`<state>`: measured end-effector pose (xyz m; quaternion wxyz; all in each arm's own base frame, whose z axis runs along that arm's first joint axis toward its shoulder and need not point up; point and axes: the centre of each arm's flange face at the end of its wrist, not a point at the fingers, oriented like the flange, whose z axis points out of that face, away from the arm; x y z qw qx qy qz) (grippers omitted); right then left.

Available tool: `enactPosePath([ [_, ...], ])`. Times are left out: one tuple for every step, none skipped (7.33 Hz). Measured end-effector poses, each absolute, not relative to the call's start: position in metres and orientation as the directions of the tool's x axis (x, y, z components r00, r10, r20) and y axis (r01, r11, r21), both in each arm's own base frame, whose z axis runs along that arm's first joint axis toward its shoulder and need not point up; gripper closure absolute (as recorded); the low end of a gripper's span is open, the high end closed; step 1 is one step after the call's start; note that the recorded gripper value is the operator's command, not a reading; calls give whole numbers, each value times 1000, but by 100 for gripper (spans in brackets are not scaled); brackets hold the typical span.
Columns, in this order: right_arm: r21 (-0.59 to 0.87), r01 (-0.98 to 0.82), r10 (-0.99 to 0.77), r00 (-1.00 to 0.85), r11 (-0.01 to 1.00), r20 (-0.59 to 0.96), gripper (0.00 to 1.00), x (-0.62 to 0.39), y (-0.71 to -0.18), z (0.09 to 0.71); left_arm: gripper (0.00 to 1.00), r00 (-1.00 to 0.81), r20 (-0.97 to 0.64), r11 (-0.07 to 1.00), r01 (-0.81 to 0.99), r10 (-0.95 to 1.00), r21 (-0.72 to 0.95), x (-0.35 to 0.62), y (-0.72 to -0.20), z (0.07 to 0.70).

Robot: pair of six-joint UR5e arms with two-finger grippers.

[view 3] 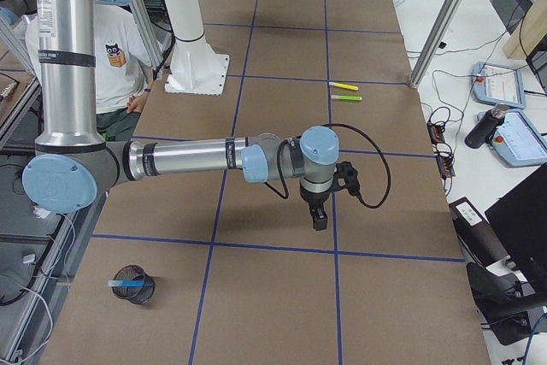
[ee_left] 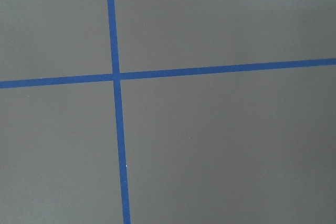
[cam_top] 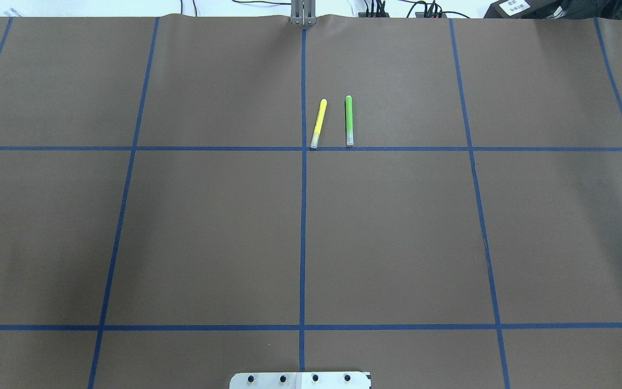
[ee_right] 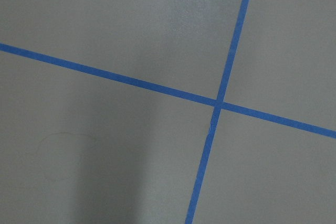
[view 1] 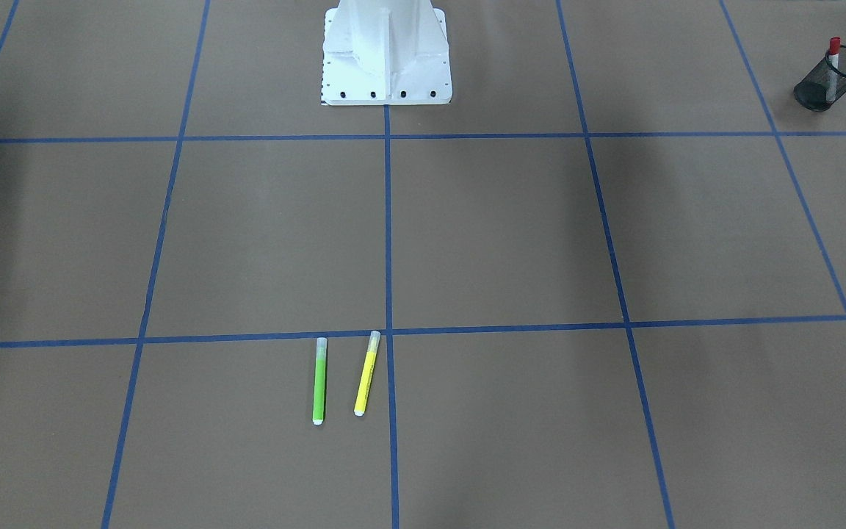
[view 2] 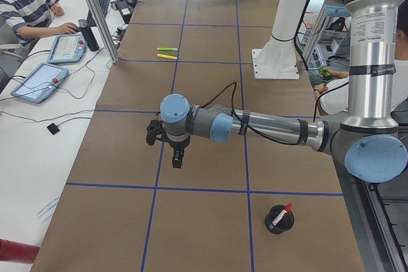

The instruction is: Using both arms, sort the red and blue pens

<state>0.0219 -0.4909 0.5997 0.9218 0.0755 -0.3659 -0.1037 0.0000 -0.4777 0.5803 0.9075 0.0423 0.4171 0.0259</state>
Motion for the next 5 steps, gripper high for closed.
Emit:
enactPosePath([
  [214,136,-246,709,967,660,0,22,-491,600,0,652,-753,995,-12,85,103,0,-478,579],
  [213,136,-245,709,968,661,0,22,-490,600,0,655,-750,994,-11,88,107,0,-478,578],
  [212,136,-245,709,968,661,0,22,-490,601,0,657,-748,994,-11,89,109,-1,-478,578],
  [212,136,-245,709,968,662,0,22,-490,601,0,658,-747,994,-11,89,110,-1,-478,578],
  [212,137,-245,709,968,662,0,22,-489,601,0,659,-747,994,-11,90,111,-1,-478,577],
])
